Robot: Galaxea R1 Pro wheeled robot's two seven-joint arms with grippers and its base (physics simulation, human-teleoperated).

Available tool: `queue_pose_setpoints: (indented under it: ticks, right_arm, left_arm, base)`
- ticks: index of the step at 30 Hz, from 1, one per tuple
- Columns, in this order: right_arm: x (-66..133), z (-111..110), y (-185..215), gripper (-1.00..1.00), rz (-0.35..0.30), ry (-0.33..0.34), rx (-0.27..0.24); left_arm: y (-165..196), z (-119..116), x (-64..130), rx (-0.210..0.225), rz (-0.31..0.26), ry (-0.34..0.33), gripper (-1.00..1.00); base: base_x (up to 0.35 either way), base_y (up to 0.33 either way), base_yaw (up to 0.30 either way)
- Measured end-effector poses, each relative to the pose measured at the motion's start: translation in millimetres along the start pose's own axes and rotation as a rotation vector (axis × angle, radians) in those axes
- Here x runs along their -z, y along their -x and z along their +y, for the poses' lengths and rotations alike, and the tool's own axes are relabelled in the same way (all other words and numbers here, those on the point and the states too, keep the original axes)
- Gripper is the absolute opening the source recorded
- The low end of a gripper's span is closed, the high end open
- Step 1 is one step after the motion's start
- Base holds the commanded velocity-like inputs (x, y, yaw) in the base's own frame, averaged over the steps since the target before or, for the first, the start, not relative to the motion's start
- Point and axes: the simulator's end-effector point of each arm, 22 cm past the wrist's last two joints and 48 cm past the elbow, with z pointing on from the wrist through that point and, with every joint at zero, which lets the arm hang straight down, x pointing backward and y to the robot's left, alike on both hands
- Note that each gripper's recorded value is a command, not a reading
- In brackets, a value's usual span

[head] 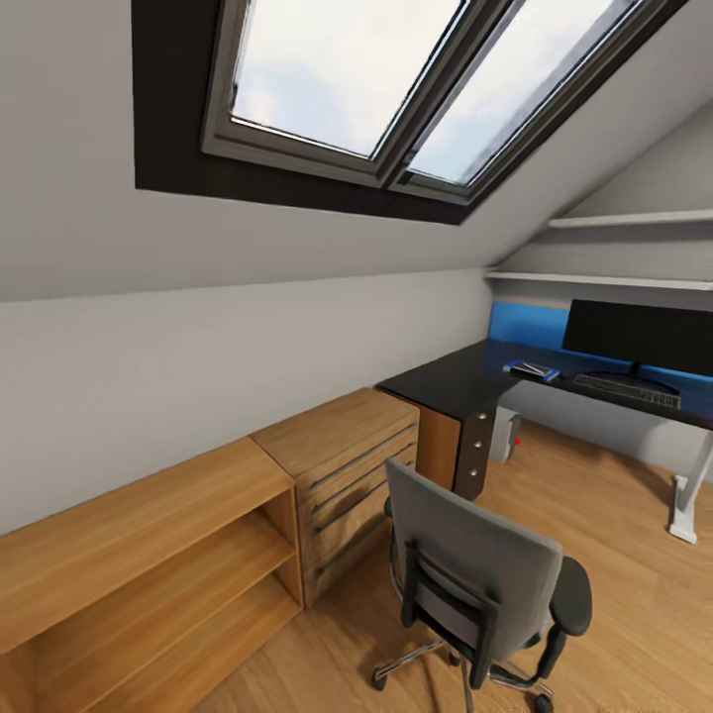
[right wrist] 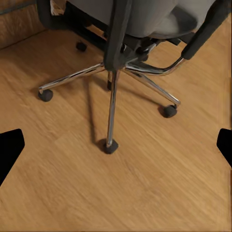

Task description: In the bedroom, organize the workspace by keeping the computer under the desk, ensuring the monitor is on the desk, placing the keyboard on the desk next to the monitor, placing the mouse on the desk next to the keyboard, moving the folder from the swivel chair onto the desk next to the mouse, stacking the notebook on top of the folder with the pen on top of the notebook, and positioning the swivel chair next to the desk.

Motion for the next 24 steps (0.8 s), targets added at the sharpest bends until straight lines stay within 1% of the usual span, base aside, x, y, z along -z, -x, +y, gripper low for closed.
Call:
queue_pose_setpoints:
  ticks: [2,3,5,6,7,9,12,15,19,24]
  right_arm:
    - [1.8,-0.2,1.8,1.00,-0.015,0.000,-0.002]
    - [9.1,-1.4,2.4,1.00,-0.047,-0.001,-0.009]
    - [18.2,-1.7,-1.1,1.00,-0.065,0.001,-0.013]
    - [26.2,-2.2,-5.7,1.00,-0.073,0.001,-0.016]
    - [28.8,-2.0,-7.4,1.00,-0.075,0.003,-0.015]
    - [35.1,-1.7,-12.4,1.00,-0.075,0.004,-0.016]
    - [42.5,-0.7,-17.7,1.00,-0.076,0.008,-0.018]
    - [51.2,0.2,-19.7,1.00,-0.095,0.010,-0.023]
    - [61.2,1.6,-30.8,1.00,-0.078,0.015,-0.022]
    - [62.9,1.7,-32.2,1.00,-0.078,0.015,-0.022]
  left_arm:
    - [2.4,0.4,2.6,-0.006,-0.022,-0.009,1.00]
    - [8.0,4.0,5.1,-0.021,-0.060,-0.022,1.00]
    - [10.8,8.0,4.6,-0.031,-0.075,-0.026,1.00]
    - [11.8,11.9,4.3,-0.037,-0.082,-0.026,1.00]
    - [11.7,12.4,4.7,-0.041,-0.083,-0.028,1.00]
    - [5.5,16.0,9.8,-0.047,-0.074,-0.028,1.00]
    - [-14.2,21.5,26.2,-0.059,-0.039,-0.034,1.00]
    - [-27.3,16.9,38.0,-0.066,-0.015,-0.073,1.00]
    - [-33.0,8.4,43.7,-0.066,-0.003,-0.113,1.00]
    - [-32.6,8.6,43.9,-0.066,-0.006,-0.116,1.00]
  base:
    - [0.000,0.000,-0.209]
    - [0.000,0.000,-0.211]
    - [0.000,0.000,-0.213]
    - [0.000,0.000,-0.214]
    - [0.000,0.000,-0.214]
    - [0.000,0.000,-0.215]
    - [0.000,0.000,-0.215]
    - [0.000,0.000,-0.215]
    - [0.000,0.000,-0.215]
    - [0.000,0.000,-0.215]
